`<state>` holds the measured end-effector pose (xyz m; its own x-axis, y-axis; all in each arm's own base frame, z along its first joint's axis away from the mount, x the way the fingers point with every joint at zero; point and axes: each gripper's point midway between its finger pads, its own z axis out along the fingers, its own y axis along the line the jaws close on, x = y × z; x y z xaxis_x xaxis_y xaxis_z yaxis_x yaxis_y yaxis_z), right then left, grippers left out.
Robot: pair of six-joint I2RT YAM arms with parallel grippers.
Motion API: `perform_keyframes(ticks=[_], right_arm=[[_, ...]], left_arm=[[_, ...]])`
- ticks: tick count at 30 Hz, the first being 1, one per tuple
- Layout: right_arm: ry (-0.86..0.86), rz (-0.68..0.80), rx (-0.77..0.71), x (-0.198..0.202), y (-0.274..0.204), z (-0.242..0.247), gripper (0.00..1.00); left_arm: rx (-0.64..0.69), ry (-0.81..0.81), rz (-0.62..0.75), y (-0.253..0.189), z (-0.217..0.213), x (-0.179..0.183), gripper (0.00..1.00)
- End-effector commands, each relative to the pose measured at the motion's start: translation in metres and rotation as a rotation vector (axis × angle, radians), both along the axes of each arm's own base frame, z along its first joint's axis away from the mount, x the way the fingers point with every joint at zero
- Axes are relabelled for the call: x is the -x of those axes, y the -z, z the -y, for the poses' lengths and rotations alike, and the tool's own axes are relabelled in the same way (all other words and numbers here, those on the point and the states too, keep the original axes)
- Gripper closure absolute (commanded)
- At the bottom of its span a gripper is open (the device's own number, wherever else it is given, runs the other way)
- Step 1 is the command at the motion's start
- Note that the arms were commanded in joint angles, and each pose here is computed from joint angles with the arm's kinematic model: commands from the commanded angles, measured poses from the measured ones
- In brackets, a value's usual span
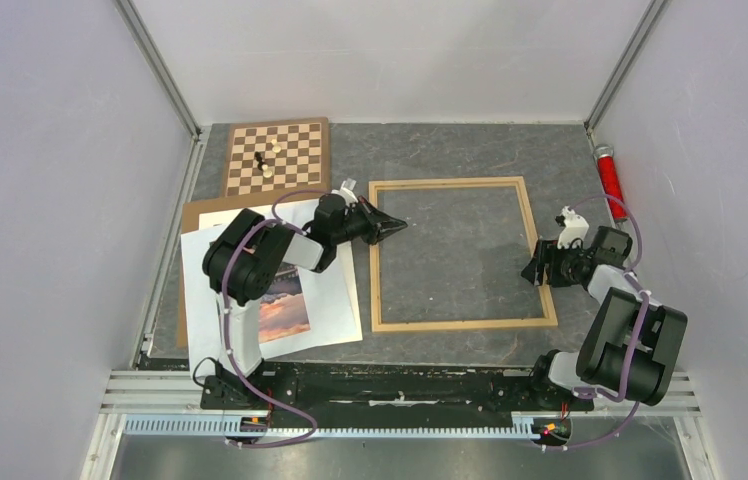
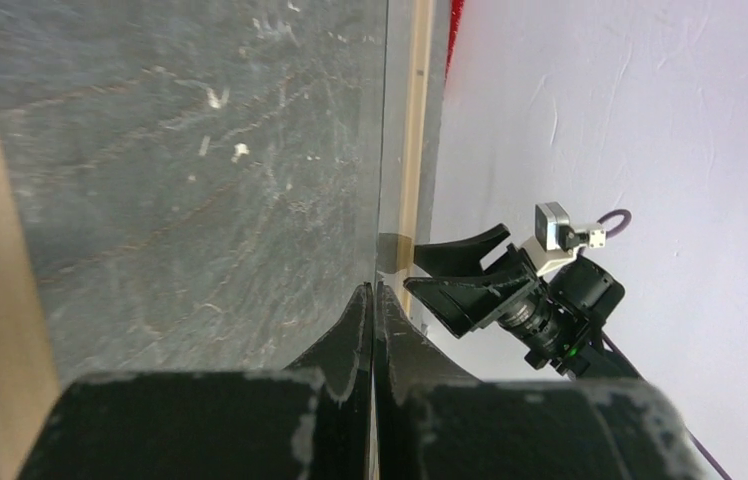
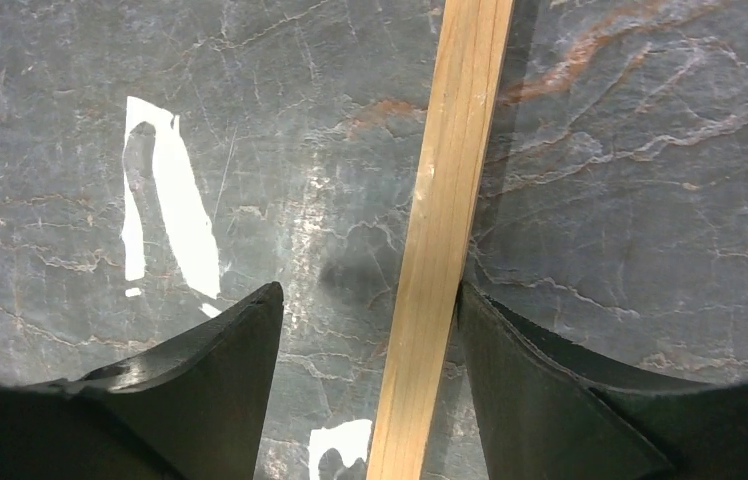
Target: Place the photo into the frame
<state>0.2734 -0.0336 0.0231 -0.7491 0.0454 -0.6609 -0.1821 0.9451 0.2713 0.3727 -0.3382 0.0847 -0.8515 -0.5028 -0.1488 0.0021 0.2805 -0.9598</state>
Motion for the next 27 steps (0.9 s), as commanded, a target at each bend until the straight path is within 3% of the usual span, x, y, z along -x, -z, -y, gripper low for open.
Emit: perform_keyframes(ticks=[1, 13, 27], right_arm=[[-0.053, 0.01, -0.032, -0.003, -0.006, -0.013, 0.33], [-0.11, 0.037, -0.04, -0.003, -0.011, -0.028, 0.34], [-0.122, 0.078, -0.019, -0.003, -0.014, -0.033, 0.32]], left_arm=[[-0.014, 0.021, 0.06, -0.013, -0.01, 0.0, 0.98], [-0.031, 0.036, 0.076, -0.019, -0.018, -0.005, 0.98], [0.001, 0.002, -0.008, -0.012, -0.021, -0.002, 0.98]])
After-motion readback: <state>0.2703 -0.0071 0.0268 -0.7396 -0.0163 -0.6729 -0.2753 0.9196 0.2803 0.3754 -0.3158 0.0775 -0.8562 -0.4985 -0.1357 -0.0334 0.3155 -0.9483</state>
